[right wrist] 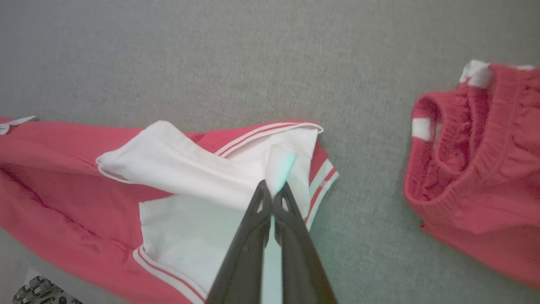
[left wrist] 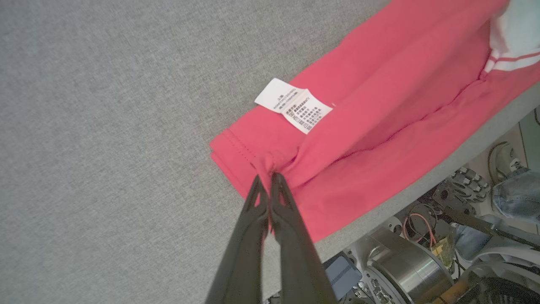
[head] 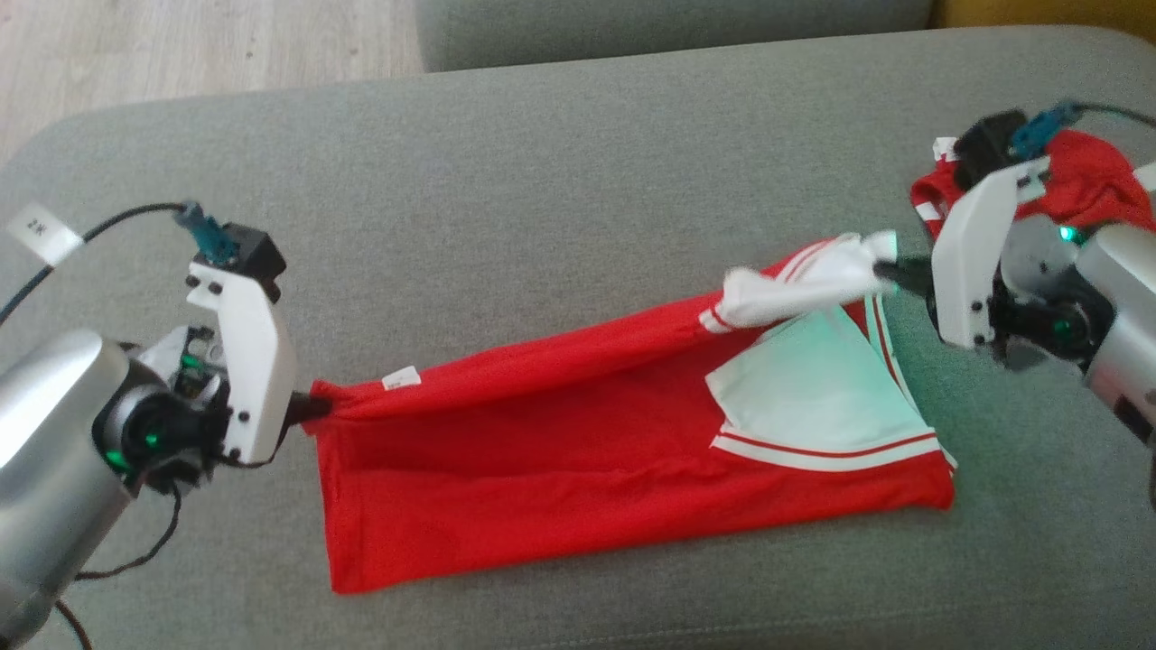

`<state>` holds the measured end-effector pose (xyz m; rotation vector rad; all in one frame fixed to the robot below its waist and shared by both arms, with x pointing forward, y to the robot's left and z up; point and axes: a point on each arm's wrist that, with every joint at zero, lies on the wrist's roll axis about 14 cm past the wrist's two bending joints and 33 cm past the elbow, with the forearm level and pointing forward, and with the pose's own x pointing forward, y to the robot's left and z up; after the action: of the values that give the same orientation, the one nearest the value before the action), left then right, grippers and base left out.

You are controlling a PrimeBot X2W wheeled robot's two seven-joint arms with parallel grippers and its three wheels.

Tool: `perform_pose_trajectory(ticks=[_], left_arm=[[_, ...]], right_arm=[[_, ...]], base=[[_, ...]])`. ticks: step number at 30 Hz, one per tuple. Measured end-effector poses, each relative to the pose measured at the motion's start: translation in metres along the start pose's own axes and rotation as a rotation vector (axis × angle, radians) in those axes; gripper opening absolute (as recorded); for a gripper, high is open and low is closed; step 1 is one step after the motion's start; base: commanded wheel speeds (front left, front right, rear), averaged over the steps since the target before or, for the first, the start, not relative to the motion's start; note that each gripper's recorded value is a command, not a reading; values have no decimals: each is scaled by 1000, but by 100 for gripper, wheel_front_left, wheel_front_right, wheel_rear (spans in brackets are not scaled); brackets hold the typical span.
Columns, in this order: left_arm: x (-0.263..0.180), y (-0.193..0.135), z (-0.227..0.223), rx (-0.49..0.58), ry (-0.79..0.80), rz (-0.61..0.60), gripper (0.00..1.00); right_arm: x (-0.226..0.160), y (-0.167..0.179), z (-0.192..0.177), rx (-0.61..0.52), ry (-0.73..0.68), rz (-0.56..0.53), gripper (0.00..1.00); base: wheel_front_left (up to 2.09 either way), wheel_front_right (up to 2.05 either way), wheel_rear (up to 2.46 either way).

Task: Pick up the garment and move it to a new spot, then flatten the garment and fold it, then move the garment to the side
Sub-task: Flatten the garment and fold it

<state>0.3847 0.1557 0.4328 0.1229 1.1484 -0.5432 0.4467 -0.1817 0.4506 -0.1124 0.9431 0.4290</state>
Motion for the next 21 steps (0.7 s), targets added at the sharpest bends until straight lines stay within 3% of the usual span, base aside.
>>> perform_pose_trajectory(ticks=[13, 14, 15, 18, 20, 21], left_arm=[[7, 1, -26, -5, 58, 18, 0], [8, 2, -26, -8, 60, 19, 0], [9, 2, -27, -10, 62, 21, 0], [11, 2, -27, -14, 54, 22, 1], [13, 0, -28, -4, 60, 17, 65], [13, 0, -30, 0, 65, 19, 100]], right_arm=[[3, 8, -60, 85, 209, 43, 0], [4, 9, -64, 90, 223, 45, 2], [4, 10, -68, 97, 233, 51, 14], [5, 13, -73, 101, 252, 57, 33], [4, 14, -73, 106, 250, 62, 100], [3, 15, -74, 109, 257, 66, 100]], base=[[0, 0, 0], [0, 0, 0], [0, 0, 0], [0, 0, 0], [0, 0, 0], [0, 0, 0]])
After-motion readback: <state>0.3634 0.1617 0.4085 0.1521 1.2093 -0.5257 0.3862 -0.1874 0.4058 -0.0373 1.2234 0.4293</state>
